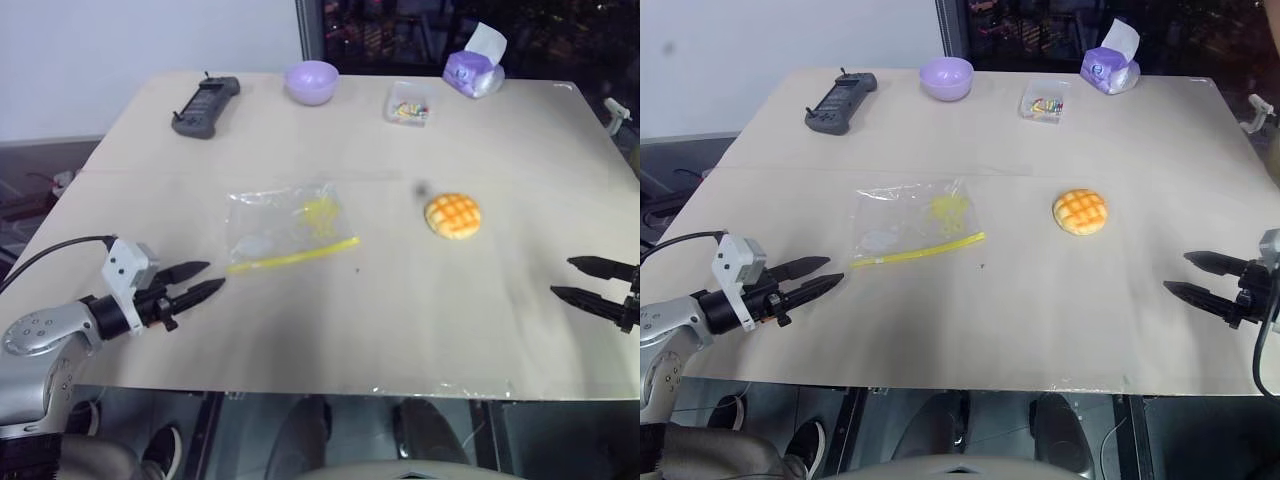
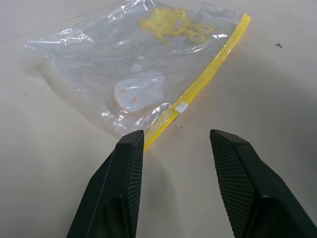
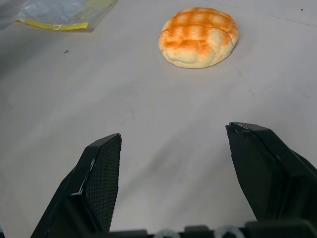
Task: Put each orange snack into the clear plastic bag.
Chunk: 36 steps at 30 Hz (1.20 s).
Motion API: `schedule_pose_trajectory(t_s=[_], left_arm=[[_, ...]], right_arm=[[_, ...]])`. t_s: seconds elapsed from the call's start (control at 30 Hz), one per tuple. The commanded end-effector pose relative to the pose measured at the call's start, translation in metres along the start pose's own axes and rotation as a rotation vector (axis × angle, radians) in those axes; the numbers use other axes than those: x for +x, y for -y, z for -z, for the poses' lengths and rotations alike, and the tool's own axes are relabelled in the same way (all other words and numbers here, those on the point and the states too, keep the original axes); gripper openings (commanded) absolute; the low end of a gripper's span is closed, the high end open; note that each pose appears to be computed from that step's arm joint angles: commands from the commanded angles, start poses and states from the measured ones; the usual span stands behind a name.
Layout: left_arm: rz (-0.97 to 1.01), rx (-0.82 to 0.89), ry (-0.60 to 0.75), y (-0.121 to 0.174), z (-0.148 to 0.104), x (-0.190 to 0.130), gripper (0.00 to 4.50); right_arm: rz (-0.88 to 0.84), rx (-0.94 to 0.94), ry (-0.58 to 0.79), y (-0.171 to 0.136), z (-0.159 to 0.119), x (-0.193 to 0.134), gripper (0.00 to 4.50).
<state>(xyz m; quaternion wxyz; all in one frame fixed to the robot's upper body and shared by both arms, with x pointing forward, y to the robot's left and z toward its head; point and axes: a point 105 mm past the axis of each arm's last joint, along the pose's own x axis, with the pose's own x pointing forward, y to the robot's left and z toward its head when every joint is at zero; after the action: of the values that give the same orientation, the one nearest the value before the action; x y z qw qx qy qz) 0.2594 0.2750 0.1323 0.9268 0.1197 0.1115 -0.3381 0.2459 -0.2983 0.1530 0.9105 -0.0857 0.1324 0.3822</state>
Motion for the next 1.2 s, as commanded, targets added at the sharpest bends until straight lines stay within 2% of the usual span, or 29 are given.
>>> schedule_pose_trajectory(t_s=[0.03, 0.83, 0.93, 1.03, 1.2], left_arm=[[0.005, 0.044, 0.037, 0.001, -0.012, -0.001, 2.25], [0.003, 0.048, 0.021, -0.004, -0.005, -0.002, 2.25], [-0.027, 0.049, -0.006, -0.010, 0.001, 0.000, 2.25], [-0.123, 0.060, -0.063, -0.027, 0.010, 0.008, 2.25], [-0.218, 0.022, -0.030, -0.044, 0.006, 0.025, 2.25]], right_arm=[[0.014, -0.042, 0.028, 0.001, -0.015, -0.007, 3.66], [-0.004, -0.034, 0.030, -0.006, -0.015, -0.002, 3.66], [-0.066, -0.045, 0.080, -0.017, -0.026, 0.004, 3.66], [-0.182, -0.069, 0.179, -0.039, -0.050, 0.011, 3.66], [-0.283, -0.091, 0.254, -0.059, -0.073, 0.019, 3.66]])
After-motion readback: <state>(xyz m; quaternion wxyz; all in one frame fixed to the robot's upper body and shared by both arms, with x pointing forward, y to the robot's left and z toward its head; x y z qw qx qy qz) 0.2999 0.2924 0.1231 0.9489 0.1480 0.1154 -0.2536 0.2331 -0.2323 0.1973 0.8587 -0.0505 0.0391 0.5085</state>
